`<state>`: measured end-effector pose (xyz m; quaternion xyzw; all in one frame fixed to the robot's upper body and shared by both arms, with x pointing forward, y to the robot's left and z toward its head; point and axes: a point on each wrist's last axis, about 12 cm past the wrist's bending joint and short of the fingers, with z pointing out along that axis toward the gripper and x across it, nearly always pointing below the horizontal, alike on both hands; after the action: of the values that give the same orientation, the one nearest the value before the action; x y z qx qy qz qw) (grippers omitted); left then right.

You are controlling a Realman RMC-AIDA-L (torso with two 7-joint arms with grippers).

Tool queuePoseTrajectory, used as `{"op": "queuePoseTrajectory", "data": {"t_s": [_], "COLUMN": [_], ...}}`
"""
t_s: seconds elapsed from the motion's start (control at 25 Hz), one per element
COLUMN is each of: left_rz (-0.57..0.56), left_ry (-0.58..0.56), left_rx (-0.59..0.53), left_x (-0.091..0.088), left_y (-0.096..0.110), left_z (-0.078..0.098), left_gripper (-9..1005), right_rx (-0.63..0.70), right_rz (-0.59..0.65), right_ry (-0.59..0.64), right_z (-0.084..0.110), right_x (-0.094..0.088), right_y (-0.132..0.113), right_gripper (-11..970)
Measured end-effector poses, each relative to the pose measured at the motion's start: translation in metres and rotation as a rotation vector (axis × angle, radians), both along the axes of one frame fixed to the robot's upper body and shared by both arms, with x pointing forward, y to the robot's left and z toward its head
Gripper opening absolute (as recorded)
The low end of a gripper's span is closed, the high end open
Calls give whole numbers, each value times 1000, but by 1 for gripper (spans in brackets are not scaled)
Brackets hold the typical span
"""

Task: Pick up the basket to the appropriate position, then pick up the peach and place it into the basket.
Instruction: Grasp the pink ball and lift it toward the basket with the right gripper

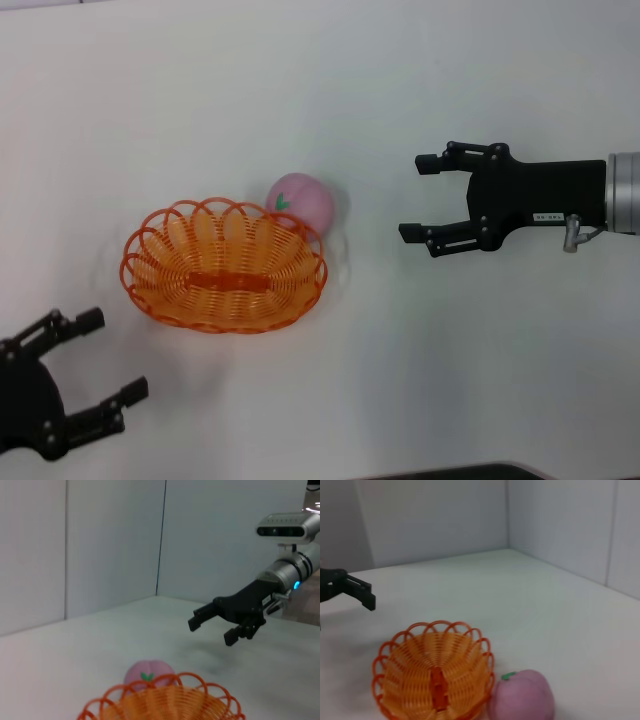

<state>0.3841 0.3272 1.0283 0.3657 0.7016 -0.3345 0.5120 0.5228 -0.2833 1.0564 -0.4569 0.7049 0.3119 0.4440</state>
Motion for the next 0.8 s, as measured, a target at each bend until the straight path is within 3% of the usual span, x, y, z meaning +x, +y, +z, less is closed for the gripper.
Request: {"op": "queuePoseTrajectory", "data": {"t_s": [0.2, 0.44, 0.6, 0.8], "left_rz": [15, 4, -8, -7], "left_ry": [26, 36, 54, 77], "left_rx": [-39, -60, -71, -65], "left_x": [-8, -11, -17, -25], "left_y": [-3, -5, -5, -3], "left_z": [-5, -5, -6, -8], "left_gripper": [877, 876, 875, 875], "right_rx": [-4, -19, -158, -358], "right_rz": [-11, -24, 58, 222], "right_ry": [18, 141, 208, 110], "right_z": [1, 27, 47, 74], "right_x": [3, 26, 41, 54], "right_y": [0, 7, 23, 37], "right_gripper": [943, 943, 944, 944]}}
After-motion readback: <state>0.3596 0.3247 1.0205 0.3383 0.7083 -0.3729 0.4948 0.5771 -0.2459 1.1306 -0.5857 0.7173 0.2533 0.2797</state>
